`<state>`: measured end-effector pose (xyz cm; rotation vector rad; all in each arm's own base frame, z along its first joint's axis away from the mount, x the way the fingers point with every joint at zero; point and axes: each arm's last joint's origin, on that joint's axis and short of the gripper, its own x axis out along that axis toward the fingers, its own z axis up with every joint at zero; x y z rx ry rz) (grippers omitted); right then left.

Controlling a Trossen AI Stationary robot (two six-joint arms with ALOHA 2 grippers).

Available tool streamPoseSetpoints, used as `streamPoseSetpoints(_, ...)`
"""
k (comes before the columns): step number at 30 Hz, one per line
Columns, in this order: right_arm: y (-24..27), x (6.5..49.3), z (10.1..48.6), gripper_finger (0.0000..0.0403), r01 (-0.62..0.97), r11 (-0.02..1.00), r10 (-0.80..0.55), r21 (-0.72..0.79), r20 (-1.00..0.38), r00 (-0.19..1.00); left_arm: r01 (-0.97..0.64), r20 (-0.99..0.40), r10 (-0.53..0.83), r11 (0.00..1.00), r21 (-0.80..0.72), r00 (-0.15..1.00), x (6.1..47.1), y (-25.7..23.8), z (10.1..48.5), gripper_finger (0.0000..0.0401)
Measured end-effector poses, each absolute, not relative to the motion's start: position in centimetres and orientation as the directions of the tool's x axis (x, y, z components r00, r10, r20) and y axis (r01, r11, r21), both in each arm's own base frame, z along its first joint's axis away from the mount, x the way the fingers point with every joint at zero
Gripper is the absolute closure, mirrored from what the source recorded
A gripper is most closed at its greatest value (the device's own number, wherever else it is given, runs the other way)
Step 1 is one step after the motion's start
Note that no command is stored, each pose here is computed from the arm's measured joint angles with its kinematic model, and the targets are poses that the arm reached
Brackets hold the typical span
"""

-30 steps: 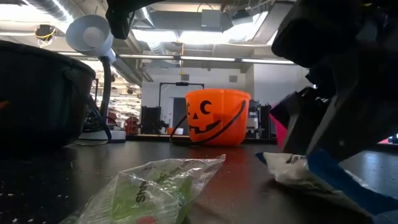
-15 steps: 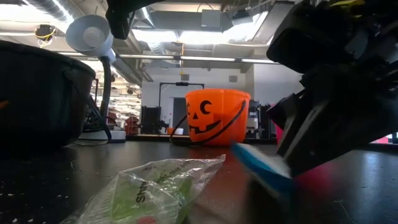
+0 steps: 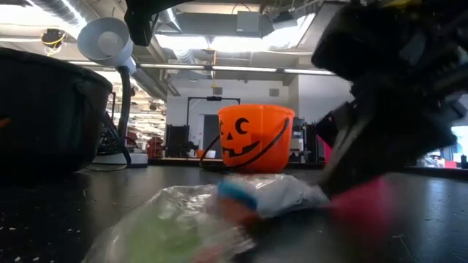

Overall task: Sort candy
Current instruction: Put the white candy into the black bucket

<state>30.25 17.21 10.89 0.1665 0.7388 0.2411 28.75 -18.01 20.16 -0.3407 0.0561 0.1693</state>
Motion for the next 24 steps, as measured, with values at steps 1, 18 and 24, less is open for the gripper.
streamPoseSetpoints(1,17.2,30.2,11.2,0.0402,-0.160,0.958,0.277,0.236,-0.636,0.720,-0.174,-0.083,0.155,0.929,-0.328,0.984,28.7,-18.0,20.2,0.0264)
streamPoseSetpoints(18,17.1,29.9,14.7,0.0397,-0.272,0.948,0.317,0.166,-0.568,0.760,-0.174,-0.083,0.155,0.929,-0.328,0.984,28.7,-18.0,20.2,0.0264)
streamPoseSetpoints(24,17.5,30.0,14.3,0.0332,-0.398,0.912,0.381,0.096,-0.555,0.739,-0.179,-0.083,0.161,0.928,-0.327,0.983,28.8,-17.9,20.2,0.0264)
